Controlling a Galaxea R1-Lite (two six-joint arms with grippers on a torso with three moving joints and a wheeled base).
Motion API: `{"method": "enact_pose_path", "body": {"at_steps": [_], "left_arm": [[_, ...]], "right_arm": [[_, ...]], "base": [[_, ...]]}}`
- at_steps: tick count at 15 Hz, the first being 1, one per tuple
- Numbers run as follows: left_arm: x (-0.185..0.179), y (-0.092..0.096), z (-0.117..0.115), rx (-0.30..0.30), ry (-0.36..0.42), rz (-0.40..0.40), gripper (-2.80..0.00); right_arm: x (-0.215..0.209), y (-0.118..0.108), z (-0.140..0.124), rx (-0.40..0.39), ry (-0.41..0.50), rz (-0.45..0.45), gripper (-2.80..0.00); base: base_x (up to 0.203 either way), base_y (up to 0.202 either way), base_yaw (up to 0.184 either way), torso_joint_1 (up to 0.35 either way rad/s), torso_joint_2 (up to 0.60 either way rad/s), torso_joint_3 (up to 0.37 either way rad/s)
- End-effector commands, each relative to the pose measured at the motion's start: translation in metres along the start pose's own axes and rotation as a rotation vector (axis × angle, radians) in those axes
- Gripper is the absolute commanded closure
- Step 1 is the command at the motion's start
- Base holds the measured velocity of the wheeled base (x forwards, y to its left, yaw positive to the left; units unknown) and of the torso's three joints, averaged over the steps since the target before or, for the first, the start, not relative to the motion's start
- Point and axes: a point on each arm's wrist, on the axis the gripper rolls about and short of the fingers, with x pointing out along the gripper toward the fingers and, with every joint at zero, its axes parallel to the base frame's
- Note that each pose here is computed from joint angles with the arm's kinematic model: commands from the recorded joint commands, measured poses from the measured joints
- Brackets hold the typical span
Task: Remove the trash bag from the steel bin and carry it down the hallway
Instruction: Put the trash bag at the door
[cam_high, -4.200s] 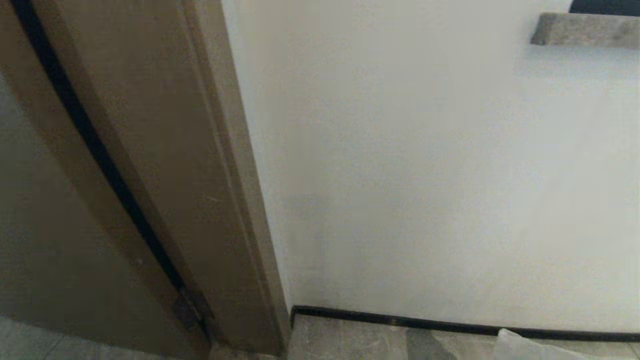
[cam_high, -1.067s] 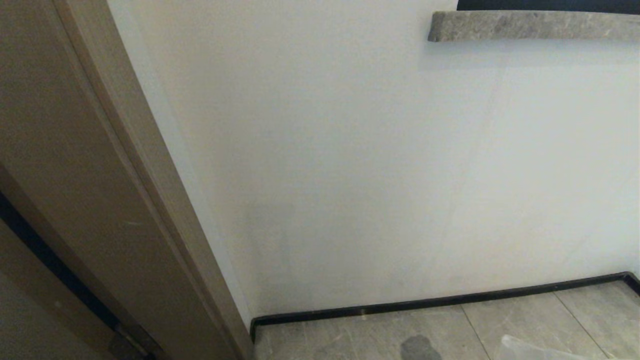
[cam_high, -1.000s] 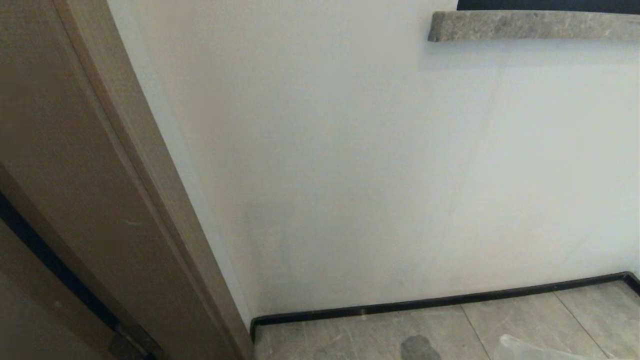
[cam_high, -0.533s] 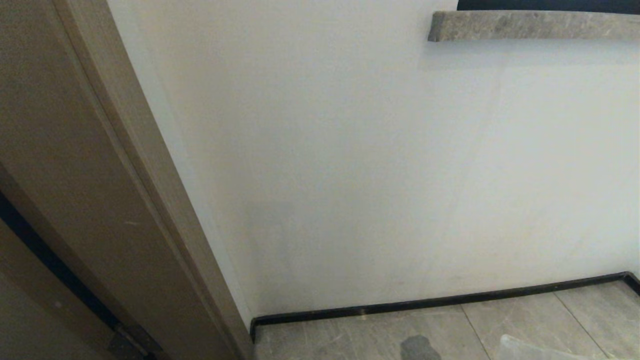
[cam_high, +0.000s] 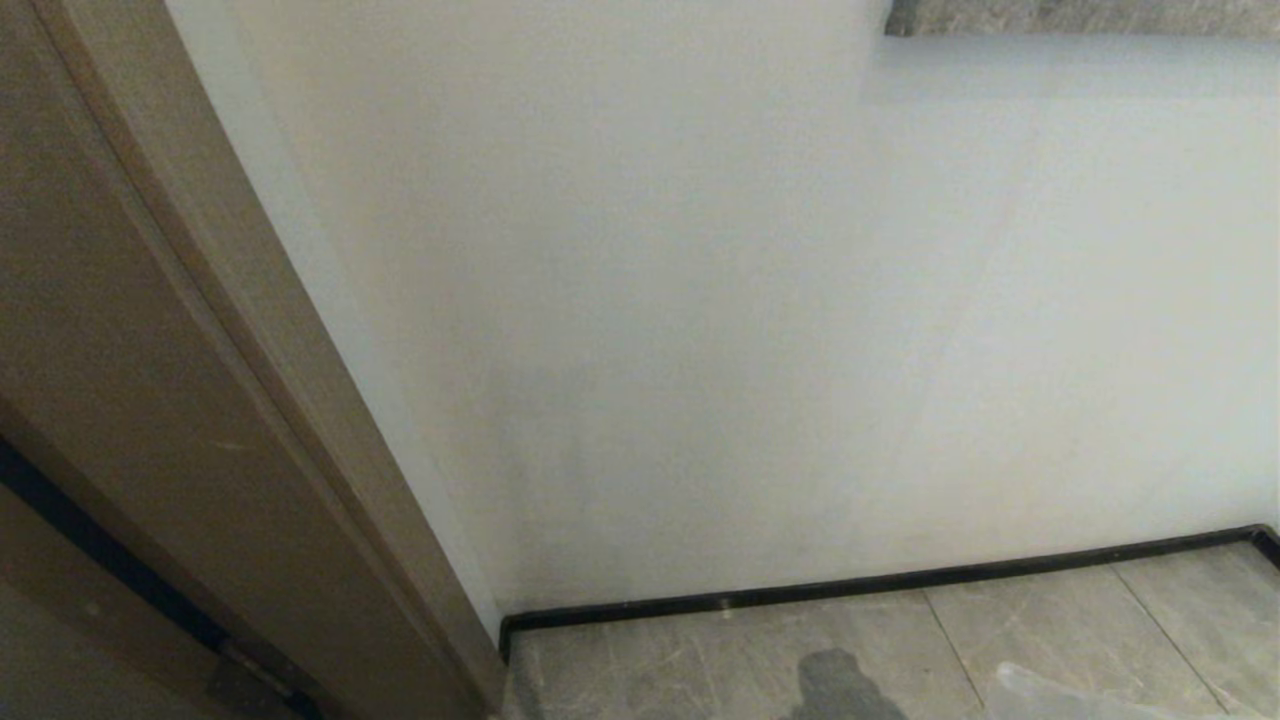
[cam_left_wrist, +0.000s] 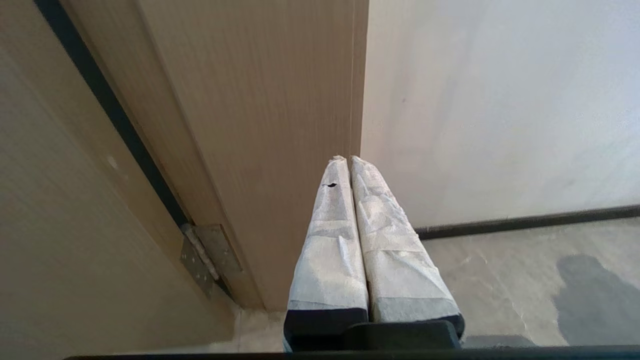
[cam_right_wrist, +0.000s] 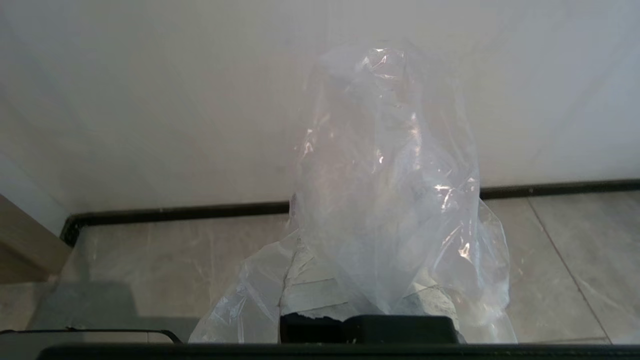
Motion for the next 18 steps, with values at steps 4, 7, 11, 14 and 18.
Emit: {"method": "enact_pose_path", "body": {"at_steps": [4, 7, 11, 14, 18], "left_arm": [[0.0001, 0.0000, -0.0001, -0.002, 0.001, 0.000, 0.00], [0.0001, 0.0000, -0.0001, 0.000, 0.001, 0.000, 0.00], [0.0001, 0.0000, -0.0001, -0.001, 0.001, 0.000, 0.00], [0.0001, 0.0000, -0.0001, 0.000, 0.001, 0.000, 0.00], [0.0001, 0.0000, -0.0001, 0.000, 0.001, 0.000, 0.00]], "right_arm": [[-0.0001, 0.0000, 0.0001, 0.000, -0.001, 0.000, 0.00], [-0.0001, 0.0000, 0.0001, -0.001, -0.001, 0.002, 0.00], [0.0001, 0.0001, -0.0001, -0.011, -0.001, 0.009, 0.00], [0.0001, 0.0001, -0.0001, -0.002, -0.001, 0.003, 0.00], [0.0001, 0.0001, -0.0001, -0.010, -0.001, 0.007, 0.00]], "base": [[0.000, 0.000, 0.000, 0.004, 0.00, -0.193], [0.000, 0.000, 0.000, 0.003, 0.00, -0.197], [0.000, 0.000, 0.000, 0.002, 0.00, -0.191], [0.000, 0.000, 0.000, 0.004, 0.00, -0.124], [0.000, 0.000, 0.000, 0.001, 0.00, -0.009]]}}
